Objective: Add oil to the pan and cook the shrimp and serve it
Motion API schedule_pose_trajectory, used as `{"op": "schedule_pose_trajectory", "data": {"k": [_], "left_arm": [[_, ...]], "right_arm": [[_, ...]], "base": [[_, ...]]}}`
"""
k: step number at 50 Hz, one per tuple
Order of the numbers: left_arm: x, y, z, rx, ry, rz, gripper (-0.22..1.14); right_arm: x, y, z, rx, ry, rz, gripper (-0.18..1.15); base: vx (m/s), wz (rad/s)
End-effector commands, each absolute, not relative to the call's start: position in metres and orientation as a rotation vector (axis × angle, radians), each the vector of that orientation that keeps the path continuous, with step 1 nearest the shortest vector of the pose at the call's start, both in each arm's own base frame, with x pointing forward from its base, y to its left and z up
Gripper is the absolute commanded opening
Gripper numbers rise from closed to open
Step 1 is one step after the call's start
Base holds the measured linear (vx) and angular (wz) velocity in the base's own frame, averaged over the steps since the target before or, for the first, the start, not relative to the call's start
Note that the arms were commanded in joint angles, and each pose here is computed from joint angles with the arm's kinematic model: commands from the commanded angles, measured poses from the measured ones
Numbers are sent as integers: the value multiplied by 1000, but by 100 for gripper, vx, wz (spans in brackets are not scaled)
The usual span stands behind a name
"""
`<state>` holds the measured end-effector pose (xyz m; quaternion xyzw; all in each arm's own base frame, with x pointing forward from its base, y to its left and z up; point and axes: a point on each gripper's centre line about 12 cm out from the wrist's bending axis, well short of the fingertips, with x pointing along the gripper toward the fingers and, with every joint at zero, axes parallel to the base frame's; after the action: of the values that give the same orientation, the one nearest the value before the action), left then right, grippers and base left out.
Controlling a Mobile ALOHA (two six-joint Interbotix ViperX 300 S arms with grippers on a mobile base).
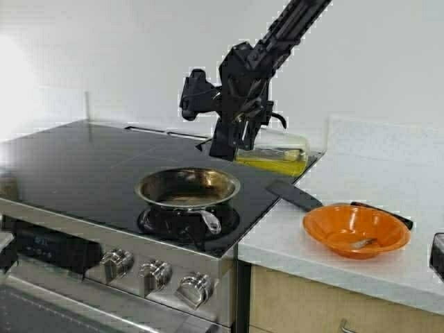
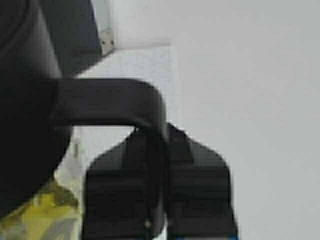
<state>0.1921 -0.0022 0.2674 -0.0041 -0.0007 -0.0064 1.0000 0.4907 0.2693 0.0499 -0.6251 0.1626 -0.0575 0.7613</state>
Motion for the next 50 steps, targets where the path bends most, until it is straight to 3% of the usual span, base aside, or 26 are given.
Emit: {"op": "schedule_pose_trajectory", "data": {"k": [1, 50], "left_arm": [[193, -2, 271, -17, -11, -13, 3], [193, -2, 270, -30, -6, -11, 3]], "right_arm": [[502, 280, 82, -1349, 292, -172, 7], [501, 307, 95, -1610, 114, -131, 6]], "base": [[0, 0], [0, 0]]}}
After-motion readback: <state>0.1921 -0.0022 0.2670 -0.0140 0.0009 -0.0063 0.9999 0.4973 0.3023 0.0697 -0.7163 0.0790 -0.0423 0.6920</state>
